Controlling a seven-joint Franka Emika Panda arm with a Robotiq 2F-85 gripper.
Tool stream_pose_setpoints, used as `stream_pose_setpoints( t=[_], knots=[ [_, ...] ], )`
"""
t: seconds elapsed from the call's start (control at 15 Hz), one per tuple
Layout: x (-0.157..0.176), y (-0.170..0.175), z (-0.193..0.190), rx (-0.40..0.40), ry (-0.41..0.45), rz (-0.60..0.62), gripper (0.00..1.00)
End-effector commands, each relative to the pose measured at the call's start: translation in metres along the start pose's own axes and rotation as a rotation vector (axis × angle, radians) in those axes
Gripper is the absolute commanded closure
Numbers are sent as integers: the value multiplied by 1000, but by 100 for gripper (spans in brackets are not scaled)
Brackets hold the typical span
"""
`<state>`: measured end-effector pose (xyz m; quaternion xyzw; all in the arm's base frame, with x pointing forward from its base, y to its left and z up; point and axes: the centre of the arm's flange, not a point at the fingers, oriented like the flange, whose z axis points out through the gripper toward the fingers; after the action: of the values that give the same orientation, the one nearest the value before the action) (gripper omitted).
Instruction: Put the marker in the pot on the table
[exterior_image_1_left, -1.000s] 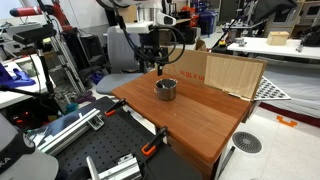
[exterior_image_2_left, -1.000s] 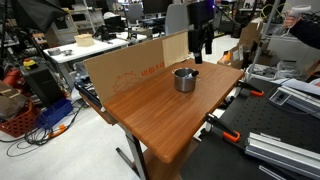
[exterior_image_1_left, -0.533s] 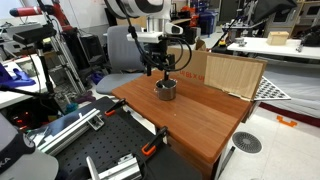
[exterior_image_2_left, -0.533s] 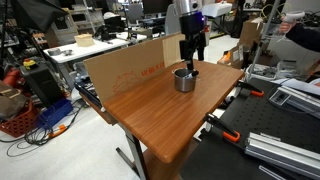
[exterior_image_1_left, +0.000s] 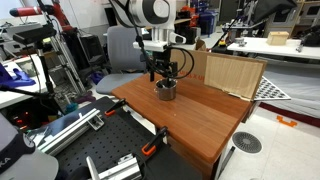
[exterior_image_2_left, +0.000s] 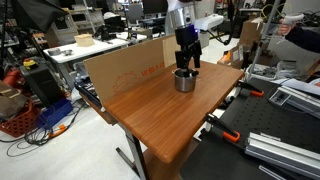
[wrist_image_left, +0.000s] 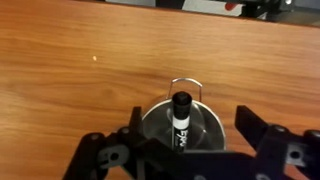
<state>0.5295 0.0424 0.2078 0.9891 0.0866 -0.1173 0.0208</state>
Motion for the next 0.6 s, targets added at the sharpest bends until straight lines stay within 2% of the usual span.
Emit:
stream_pose_setpoints(
  t=[0.0,0.07,0.13,0.2,0.53],
  knots=[
    [10,0,2,-18,2,1,0],
    [11,-1,2,-20,4,2,0],
    [11,-1,2,-20,5,2,10],
    [11,-1,2,-20,5,0,26],
    [11,-1,3,-17,0,-2,65]
  ],
)
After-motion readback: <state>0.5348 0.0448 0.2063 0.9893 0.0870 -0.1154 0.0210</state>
